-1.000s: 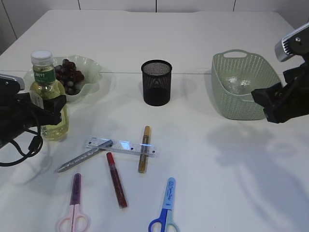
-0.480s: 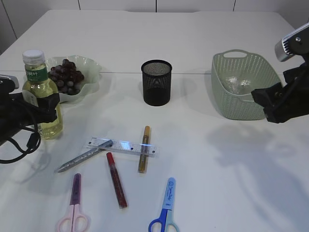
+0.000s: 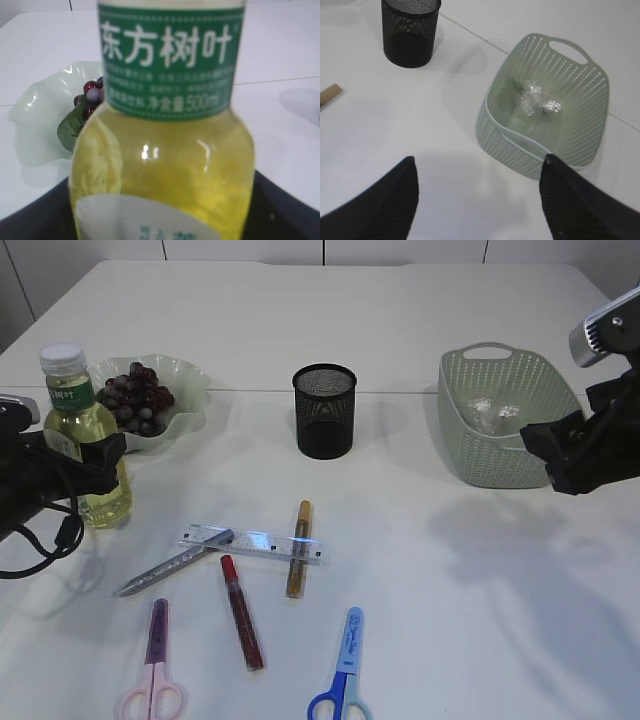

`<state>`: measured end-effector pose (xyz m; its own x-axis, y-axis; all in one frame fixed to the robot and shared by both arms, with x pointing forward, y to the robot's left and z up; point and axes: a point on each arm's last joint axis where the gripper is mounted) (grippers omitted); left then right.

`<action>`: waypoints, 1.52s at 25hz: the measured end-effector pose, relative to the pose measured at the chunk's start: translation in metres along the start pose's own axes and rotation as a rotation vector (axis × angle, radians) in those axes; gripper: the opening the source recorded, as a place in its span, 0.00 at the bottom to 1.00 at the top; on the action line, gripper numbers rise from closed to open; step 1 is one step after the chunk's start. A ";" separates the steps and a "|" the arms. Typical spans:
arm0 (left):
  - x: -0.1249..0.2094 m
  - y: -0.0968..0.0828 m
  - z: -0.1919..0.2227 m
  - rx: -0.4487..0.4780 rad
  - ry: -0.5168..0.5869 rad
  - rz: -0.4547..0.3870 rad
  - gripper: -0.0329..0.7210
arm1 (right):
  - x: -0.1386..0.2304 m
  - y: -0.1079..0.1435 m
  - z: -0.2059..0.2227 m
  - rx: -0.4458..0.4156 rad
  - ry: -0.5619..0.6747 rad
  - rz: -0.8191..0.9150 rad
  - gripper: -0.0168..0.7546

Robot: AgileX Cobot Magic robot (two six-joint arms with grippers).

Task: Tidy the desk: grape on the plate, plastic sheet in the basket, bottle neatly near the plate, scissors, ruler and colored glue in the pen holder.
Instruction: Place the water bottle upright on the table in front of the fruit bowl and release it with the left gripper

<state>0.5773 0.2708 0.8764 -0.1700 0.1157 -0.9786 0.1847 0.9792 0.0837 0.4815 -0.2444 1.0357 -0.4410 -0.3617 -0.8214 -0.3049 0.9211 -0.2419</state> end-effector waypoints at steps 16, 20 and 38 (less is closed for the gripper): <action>0.000 0.000 -0.001 -0.001 -0.003 0.001 0.83 | 0.000 0.000 0.000 0.000 0.000 0.000 0.78; 0.001 0.000 -0.002 -0.004 -0.003 -0.001 0.83 | 0.000 0.000 0.000 0.000 0.000 0.000 0.78; -0.046 0.004 -0.013 -0.017 -0.060 0.017 0.82 | 0.001 -0.001 0.000 0.007 0.015 0.009 0.78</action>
<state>0.5732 0.2720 0.9247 -0.1082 0.1224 -0.9866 0.1709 0.9799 0.1029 0.4811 -0.2455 1.0347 -0.4563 -0.3558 -0.8156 -0.2950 0.9252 -0.2385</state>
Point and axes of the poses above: a point on each arm's last joint axis where the gripper is mounted, z pointing out along that axis toward the gripper, y along the wrist's bending axis when the last joint is at zero, x = y × z, and after that the axes turned 6 degrees about z, right-handed
